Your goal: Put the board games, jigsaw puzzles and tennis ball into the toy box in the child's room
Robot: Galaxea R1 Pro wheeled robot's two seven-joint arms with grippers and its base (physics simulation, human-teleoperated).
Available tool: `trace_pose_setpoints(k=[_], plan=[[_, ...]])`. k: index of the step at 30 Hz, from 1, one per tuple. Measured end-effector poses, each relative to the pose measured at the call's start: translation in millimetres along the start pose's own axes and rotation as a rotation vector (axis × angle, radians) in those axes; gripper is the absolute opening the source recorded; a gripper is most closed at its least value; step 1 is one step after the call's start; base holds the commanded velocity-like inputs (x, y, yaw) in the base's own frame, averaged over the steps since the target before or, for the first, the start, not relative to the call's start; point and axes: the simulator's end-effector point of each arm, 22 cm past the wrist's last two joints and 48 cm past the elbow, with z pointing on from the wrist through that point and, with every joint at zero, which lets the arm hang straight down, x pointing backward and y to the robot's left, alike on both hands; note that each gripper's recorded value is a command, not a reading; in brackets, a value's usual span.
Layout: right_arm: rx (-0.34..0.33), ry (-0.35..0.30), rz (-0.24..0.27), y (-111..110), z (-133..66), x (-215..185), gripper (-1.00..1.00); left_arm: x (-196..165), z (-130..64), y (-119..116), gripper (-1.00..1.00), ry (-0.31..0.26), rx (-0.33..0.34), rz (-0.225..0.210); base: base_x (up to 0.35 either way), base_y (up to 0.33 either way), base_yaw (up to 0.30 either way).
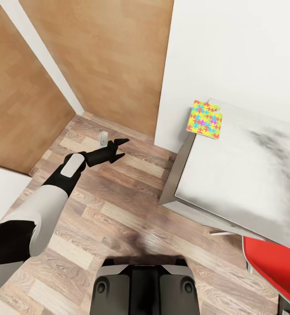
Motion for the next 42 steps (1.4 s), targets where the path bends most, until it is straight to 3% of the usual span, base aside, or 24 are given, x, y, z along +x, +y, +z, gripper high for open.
trace_pose_setpoints(k=[11, 19, 29, 42], plan=[[-0.001, 0.008, 0.003, -0.3, -1.2, 4.8, 1.0, -1.6, -2.1, -18.3, 1.0, -0.001, 0.064, 0.028, 0.0, 0.0, -0.28], [-0.004, 0.008, 0.003, 1.1, -2.5, 4.8, 1.0, -1.3, -2.7, -35.0, 1.0, -0.004, 0.099, 0.079, 0.005, 0.004, -0.239], [-0.008, 0.011, 0.003, 2.6, -2.8, 6.2, 1.0, 5.2, -7.0, -43.8, 1.0, 0.008, 0.133, 0.128, 0.137, 0.092, -0.084], [-0.008, 0.012, 0.003, 2.7, -2.5, 6.6, 1.0, 9.1, -11.0, -52.2, 1.0, 0.009, 0.177, 0.151, 0.105, 0.042, -0.016]])
